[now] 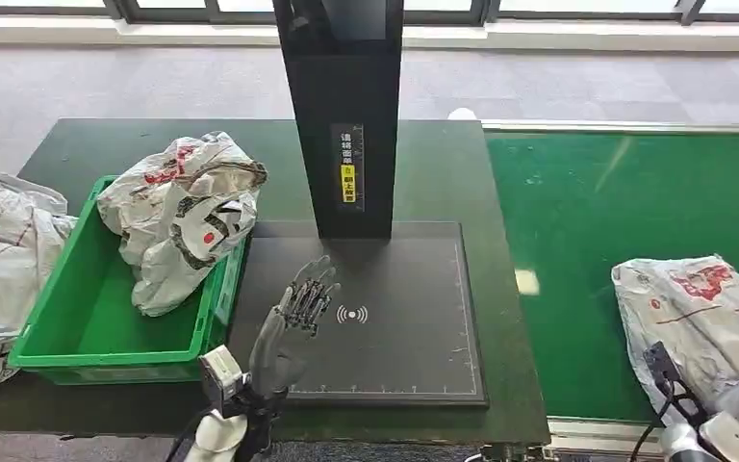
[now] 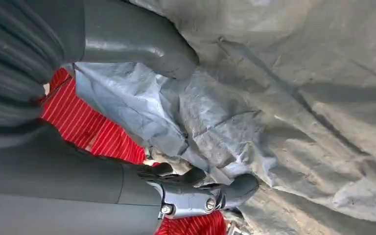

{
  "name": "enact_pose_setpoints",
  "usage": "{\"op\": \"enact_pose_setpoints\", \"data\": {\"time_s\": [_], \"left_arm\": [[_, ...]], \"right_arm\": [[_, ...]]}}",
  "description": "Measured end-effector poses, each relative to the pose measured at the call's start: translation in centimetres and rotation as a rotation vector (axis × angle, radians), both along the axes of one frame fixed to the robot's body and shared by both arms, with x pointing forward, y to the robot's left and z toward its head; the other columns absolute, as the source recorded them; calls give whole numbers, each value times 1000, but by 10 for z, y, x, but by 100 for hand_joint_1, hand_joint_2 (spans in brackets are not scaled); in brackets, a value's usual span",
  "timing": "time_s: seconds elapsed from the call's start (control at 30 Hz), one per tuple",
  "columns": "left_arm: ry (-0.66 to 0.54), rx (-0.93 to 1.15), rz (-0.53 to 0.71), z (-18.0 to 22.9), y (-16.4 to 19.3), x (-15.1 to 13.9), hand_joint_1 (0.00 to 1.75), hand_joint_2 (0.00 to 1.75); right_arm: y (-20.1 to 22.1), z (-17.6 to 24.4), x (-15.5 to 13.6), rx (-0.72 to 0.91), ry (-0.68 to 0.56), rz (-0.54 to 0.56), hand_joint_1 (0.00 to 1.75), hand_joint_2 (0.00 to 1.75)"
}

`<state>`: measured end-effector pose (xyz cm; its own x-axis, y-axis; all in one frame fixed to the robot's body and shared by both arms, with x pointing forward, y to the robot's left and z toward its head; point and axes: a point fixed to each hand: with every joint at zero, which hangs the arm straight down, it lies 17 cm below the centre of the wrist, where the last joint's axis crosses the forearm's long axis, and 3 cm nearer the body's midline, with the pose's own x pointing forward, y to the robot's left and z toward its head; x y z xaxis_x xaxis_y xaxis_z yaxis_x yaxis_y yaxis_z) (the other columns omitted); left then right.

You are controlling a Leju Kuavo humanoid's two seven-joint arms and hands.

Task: Moved the parcel from conveyor to table for the left to box.

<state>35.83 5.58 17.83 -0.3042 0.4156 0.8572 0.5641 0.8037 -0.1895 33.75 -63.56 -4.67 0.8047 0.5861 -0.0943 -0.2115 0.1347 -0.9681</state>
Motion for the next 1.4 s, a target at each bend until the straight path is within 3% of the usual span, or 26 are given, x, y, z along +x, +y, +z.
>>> {"op": "enact_pose_setpoints", "data": {"time_s": [0.17,0.37,0.67,0.87,0.97,1.13,1.33,1.4], "left_arm": [[13,16,6,-7,-1,2,0,0],[23,27,17,-12,1,-2,0,0],[18,36,53,-10,7,-5,0,0],[10,45,83,-8,14,-8,0,0],[8,44,100,-8,17,-8,0,0],[7,40,118,-8,21,-10,0,0],[9,38,123,-8,23,-9,0,0],[12,39,121,-9,23,-9,0,0]], "right_arm": [[8,-15,0,52,45,21,175,175],[24,-7,23,54,-25,70,175,175],[103,25,99,75,-237,303,175,175],[162,72,139,80,-486,444,175,175],[187,101,148,141,-681,493,175,175],[241,143,140,376,-1027,555,175,175],[296,177,123,500,-1171,659,175,175],[324,199,111,560,-1244,744,175,175]]}}
